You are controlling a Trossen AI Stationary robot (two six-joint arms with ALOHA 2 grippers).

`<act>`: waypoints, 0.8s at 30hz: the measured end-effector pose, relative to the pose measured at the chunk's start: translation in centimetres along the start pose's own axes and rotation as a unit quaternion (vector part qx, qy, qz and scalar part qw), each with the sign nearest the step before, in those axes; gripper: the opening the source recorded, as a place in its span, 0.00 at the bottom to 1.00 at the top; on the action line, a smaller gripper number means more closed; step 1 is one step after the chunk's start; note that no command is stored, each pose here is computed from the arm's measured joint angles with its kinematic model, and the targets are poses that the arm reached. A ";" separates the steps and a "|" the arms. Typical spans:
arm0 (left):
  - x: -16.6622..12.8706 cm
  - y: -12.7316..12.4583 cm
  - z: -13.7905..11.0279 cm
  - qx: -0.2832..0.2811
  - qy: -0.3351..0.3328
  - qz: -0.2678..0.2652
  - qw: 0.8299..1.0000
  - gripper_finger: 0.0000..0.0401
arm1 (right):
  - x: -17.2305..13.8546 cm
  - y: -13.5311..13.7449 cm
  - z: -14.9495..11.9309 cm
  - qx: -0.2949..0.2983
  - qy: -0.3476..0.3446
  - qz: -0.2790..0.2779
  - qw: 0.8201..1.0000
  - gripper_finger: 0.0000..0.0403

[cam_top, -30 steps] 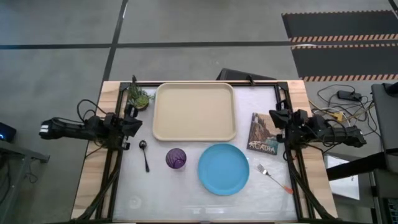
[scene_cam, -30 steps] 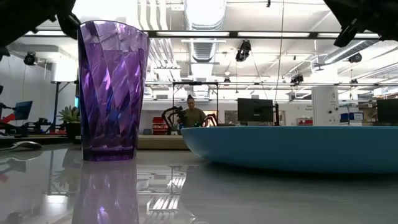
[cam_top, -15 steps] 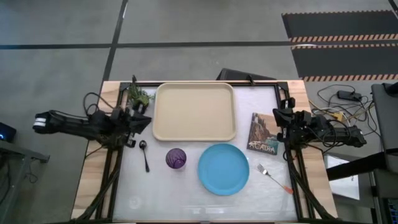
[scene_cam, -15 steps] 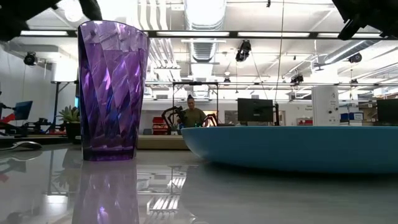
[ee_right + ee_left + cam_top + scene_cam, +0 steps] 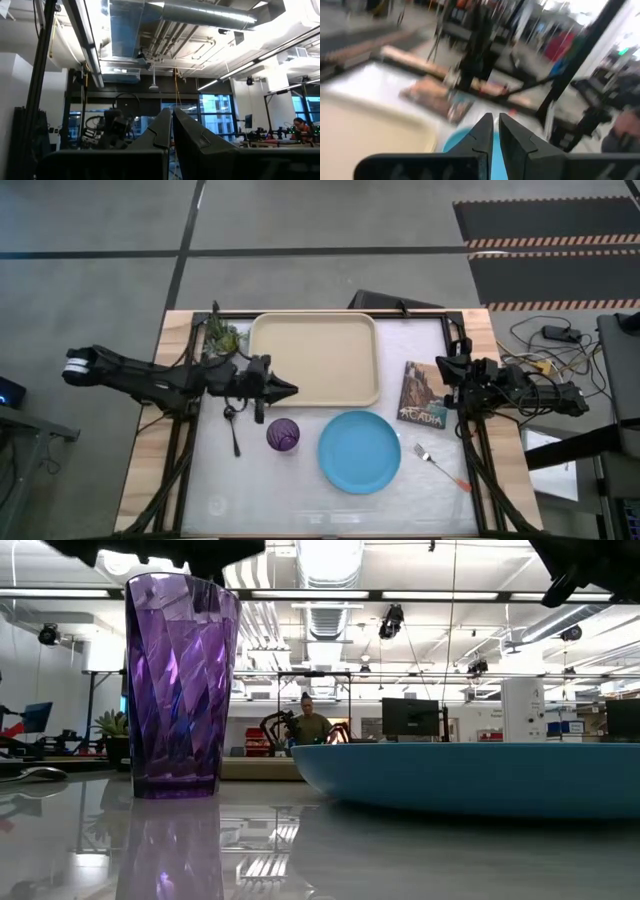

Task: Pick and place plate/cup/fork/spoon on tray
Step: Put the violet cup on the brown tray

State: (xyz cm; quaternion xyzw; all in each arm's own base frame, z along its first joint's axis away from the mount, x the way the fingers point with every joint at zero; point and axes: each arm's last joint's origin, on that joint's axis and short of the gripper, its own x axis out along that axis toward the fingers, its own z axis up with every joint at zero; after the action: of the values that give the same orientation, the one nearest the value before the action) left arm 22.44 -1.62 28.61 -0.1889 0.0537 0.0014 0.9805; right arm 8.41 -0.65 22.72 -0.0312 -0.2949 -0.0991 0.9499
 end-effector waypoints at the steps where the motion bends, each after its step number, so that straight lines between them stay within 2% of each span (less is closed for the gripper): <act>1: 0.2 -0.2 0.2 0.000 0.015 0.004 1.000 0.03 | 0.0 0.0 -0.1 0.000 0.003 0.000 1.000 0.02; 8: 0.7 -2.2 1.3 -0.018 0.098 0.066 0.993 0.03 | 0.0 0.0 -0.1 -0.001 0.007 0.000 1.000 0.02; 17: 2.2 -6.2 1.7 0.004 0.178 0.059 0.982 0.03 | 0.0 0.0 -0.4 0.003 0.019 -0.002 1.000 0.02; 21: 3.2 -7.1 1.2 0.003 0.262 0.093 0.961 0.03 | 0.0 0.0 -0.4 0.005 0.019 -0.002 1.000 0.02; 24: 3.1 -7.3 1.0 -0.001 0.342 0.138 0.930 0.03 | 0.0 0.0 -0.4 0.005 0.019 -0.002 1.000 0.02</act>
State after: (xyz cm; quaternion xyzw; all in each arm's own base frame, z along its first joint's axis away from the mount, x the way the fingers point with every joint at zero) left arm 25.81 -8.11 31.92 -0.1694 0.4112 0.0722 0.8928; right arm 8.60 -0.68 22.42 -0.0239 -0.2775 -0.1003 0.9552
